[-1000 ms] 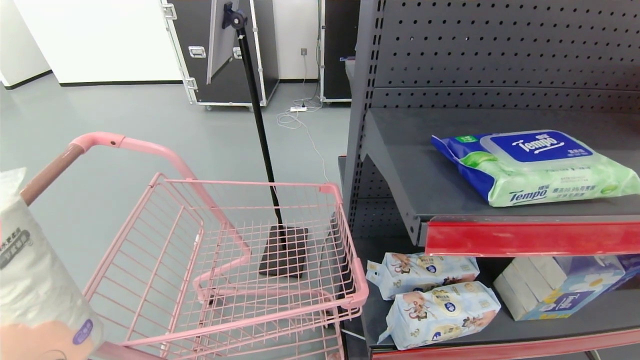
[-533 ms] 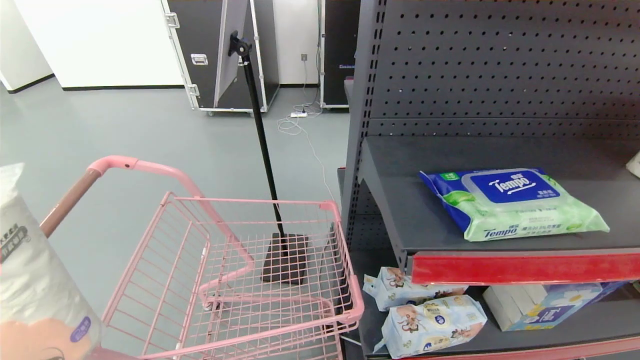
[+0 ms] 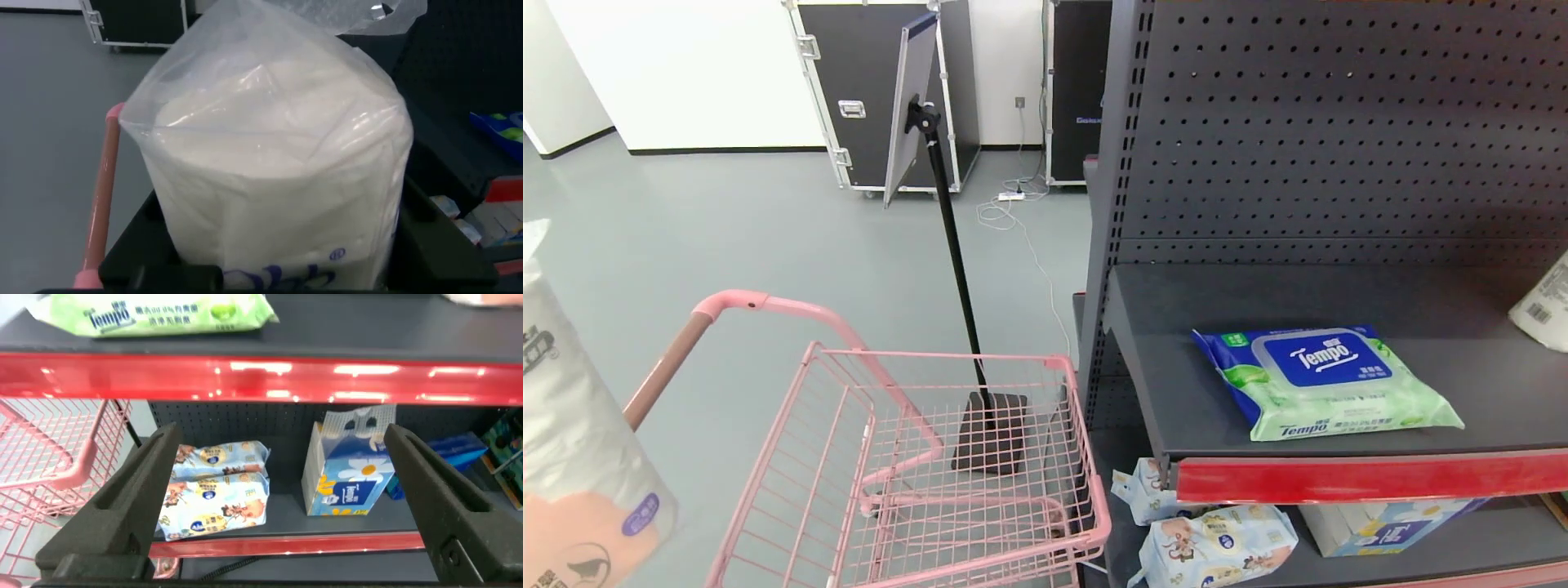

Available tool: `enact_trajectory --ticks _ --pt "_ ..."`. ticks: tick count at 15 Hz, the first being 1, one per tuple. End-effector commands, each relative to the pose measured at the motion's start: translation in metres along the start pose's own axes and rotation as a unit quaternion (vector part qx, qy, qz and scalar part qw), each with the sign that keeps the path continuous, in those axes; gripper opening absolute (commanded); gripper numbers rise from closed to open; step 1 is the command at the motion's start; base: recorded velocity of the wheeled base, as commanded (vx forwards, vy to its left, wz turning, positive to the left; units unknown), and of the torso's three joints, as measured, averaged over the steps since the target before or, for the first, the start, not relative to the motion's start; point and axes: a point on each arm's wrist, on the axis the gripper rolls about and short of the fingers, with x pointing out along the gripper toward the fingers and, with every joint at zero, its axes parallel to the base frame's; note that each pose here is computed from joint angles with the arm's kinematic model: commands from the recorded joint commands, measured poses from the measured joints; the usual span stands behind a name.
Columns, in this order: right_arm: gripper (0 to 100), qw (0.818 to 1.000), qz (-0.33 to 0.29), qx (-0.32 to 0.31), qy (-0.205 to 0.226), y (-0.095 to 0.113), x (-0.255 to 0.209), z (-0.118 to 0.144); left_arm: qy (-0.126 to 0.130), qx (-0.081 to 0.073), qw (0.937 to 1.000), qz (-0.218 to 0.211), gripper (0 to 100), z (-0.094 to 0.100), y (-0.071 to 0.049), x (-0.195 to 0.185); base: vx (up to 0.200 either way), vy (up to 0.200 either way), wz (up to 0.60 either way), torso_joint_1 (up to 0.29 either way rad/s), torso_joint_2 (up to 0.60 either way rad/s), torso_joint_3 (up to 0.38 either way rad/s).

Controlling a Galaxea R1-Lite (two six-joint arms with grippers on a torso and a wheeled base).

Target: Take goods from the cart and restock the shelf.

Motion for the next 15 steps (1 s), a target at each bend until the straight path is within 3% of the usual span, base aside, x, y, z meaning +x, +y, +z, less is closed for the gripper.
enact_trajectory --ticks 1,12,15 --pt "100 1.0 0.0 0.0 0.001 0.0 0.0 0.0 0.01 -0.001 1.0 0.001 0 0.003 0.001 0.006 0.0 0.0 0.0 0.168 -0.4 -0.246" --pt "100 1.0 0.0 0.0 0.001 0.0 0.0 0.0 0.022 -0.004 0.9997 -0.011 0 -0.005 0.002 0.008 0.0 0.0 0.0 0.154 -0.37 -0.215" --pt "100 1.0 0.0 0.0 0.001 0.0 0.0 0.0 0.031 0.004 0.9995 -0.01 0 -0.011 0.002 0.009 0.0 0.0 0.0 0.162 -0.36 -0.199"
